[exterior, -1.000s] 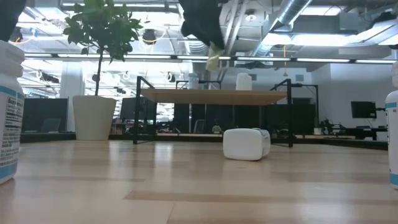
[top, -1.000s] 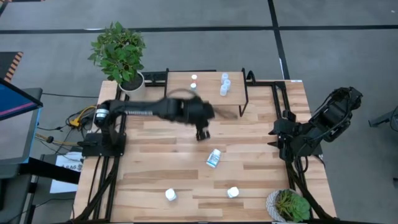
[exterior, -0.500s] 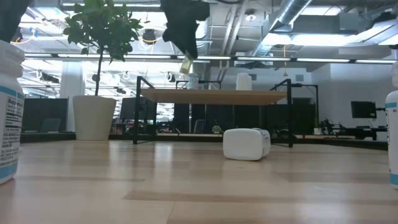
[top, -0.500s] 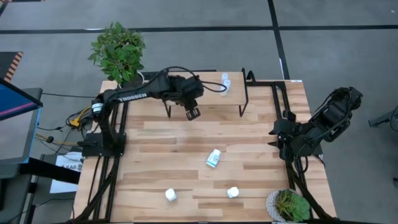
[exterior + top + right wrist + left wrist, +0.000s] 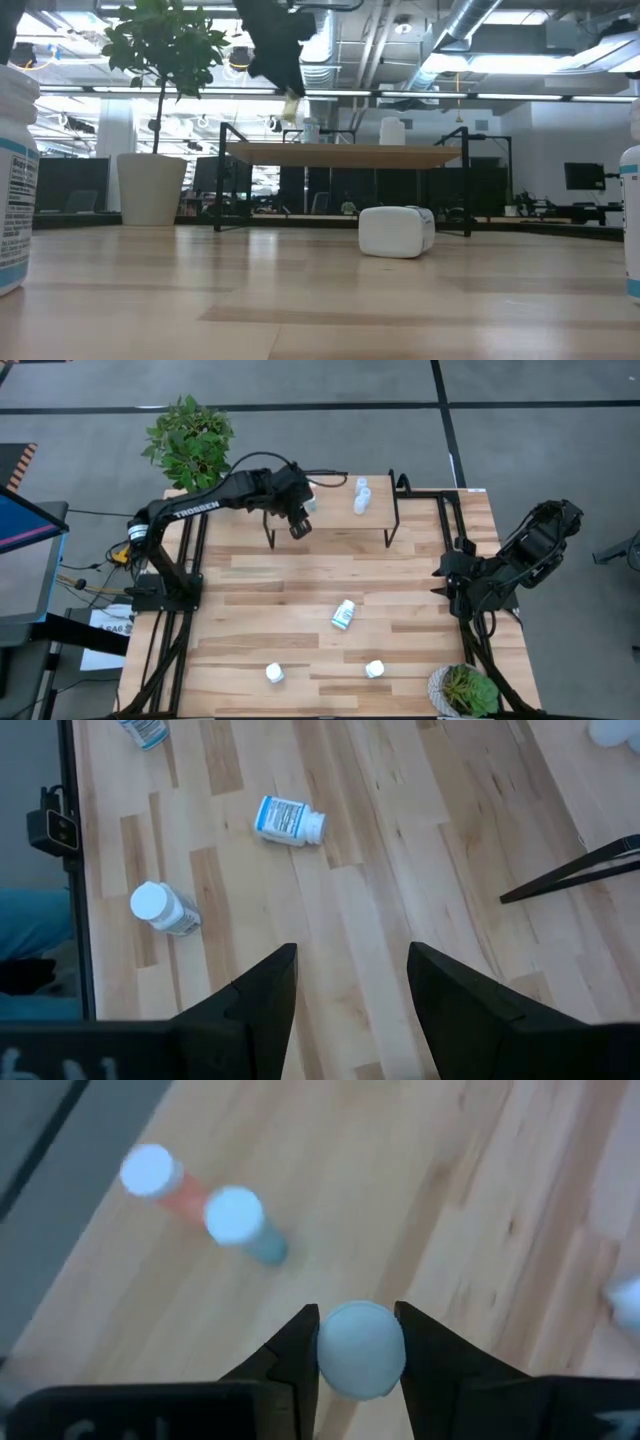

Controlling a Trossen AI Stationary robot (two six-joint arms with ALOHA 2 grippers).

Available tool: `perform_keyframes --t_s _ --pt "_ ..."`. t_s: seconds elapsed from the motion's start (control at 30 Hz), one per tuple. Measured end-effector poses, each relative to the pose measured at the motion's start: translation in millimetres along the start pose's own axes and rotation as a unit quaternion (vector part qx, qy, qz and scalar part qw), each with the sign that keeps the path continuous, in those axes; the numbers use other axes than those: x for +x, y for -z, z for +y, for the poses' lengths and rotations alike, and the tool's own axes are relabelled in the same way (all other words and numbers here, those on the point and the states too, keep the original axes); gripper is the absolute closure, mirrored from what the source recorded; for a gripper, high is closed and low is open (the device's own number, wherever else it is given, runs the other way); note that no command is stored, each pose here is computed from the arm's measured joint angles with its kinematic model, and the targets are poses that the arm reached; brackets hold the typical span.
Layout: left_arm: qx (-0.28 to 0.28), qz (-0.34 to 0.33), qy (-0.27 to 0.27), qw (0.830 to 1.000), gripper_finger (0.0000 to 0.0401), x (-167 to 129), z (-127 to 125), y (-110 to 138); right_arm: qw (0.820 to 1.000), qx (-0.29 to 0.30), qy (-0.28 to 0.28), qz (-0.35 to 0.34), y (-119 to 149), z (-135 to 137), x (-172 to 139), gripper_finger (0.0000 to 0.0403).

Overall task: Pick and place medicine bottles onto shelf by color
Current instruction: Put the yellow pill bottle on the shelf

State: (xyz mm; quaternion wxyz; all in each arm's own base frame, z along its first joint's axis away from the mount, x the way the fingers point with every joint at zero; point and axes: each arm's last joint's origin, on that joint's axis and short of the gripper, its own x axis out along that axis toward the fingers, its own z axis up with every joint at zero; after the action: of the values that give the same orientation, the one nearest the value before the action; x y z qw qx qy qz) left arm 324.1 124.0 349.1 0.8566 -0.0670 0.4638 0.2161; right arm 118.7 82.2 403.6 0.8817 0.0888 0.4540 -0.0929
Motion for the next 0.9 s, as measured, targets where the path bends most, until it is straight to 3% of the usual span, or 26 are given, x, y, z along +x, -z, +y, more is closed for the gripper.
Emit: perform_keyframes --t_s 0.2,0.6,0.77,0.9 --pt "0.003 -0.065 0.020 0.998 0.0314 16 9 -8 1.000 -0.015 0.001 0.000 0 0 0 0.0189" --pt "-0.014 -0.047 0.037 0.998 0.0313 48 16 6 1.000 -0.016 0.001 0.000 0 0 0 0.0189" --pt "-0.004 -0.085 0.035 0.996 0.0312 47 16 -1 1.000 -0.016 0.001 0.001 0 0 0 0.0189" --pt "-0.004 -0.076 0.037 0.996 0.0312 47 18 0 1.000 -0.016 0.001 0.000 0 0 0 0.0189"
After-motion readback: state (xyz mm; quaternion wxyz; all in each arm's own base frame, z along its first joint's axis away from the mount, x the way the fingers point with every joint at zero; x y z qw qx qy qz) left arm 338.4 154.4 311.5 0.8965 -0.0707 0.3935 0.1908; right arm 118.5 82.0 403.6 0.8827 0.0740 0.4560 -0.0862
